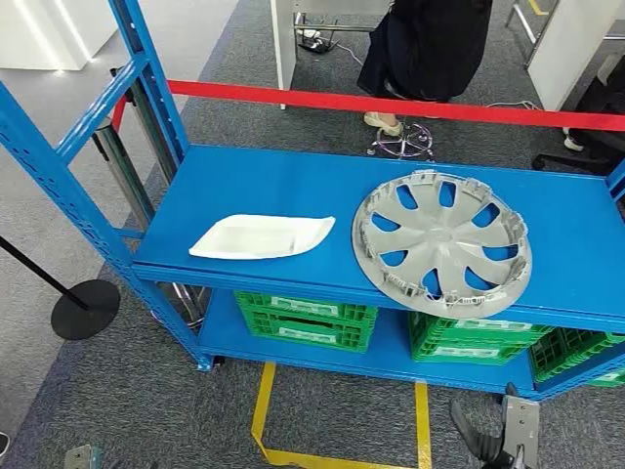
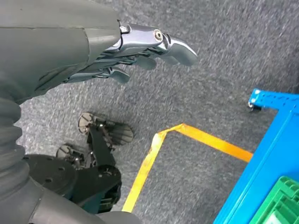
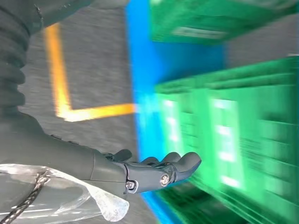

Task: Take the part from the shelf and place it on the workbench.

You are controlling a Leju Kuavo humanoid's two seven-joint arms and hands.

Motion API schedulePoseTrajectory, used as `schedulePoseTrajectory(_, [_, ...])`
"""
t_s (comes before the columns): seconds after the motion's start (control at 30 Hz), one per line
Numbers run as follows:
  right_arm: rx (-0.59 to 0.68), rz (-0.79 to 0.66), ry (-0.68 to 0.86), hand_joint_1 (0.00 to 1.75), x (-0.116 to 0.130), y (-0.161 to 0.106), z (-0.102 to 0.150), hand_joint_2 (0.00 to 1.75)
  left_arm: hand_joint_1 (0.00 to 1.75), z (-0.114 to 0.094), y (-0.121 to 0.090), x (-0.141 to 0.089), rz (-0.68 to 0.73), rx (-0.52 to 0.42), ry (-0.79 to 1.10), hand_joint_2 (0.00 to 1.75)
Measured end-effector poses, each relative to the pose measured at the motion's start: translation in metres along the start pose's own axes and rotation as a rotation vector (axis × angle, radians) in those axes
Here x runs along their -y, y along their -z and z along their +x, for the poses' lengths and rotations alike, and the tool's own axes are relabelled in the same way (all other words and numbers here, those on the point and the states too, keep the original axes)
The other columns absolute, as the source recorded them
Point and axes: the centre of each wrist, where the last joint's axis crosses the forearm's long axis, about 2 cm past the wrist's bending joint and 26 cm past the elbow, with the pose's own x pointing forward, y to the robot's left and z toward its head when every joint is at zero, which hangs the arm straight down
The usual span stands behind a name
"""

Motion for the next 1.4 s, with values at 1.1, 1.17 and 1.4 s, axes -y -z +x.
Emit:
schedulePoseTrajectory(1.1, [0.755, 0.123, -0.609, 0.00, 0.016, 0.006, 0.109, 1.75, 0.00, 0.019, 0.008, -0.014, 0.033, 0.153, 0.180, 1.75])
schedulePoseTrajectory(1.17, [0.776, 0.144, -0.663, 0.00, 0.017, 0.006, 0.110, 1.75, 0.00, 0.020, 0.009, -0.014, 0.030, 0.156, 0.191, 1.75])
schedulePoseTrajectory(1.4, [0.862, 0.196, -0.860, 0.00, 0.024, 0.006, 0.115, 1.75, 0.00, 0.022, 0.016, -0.017, 0.014, 0.164, 0.232, 1.75])
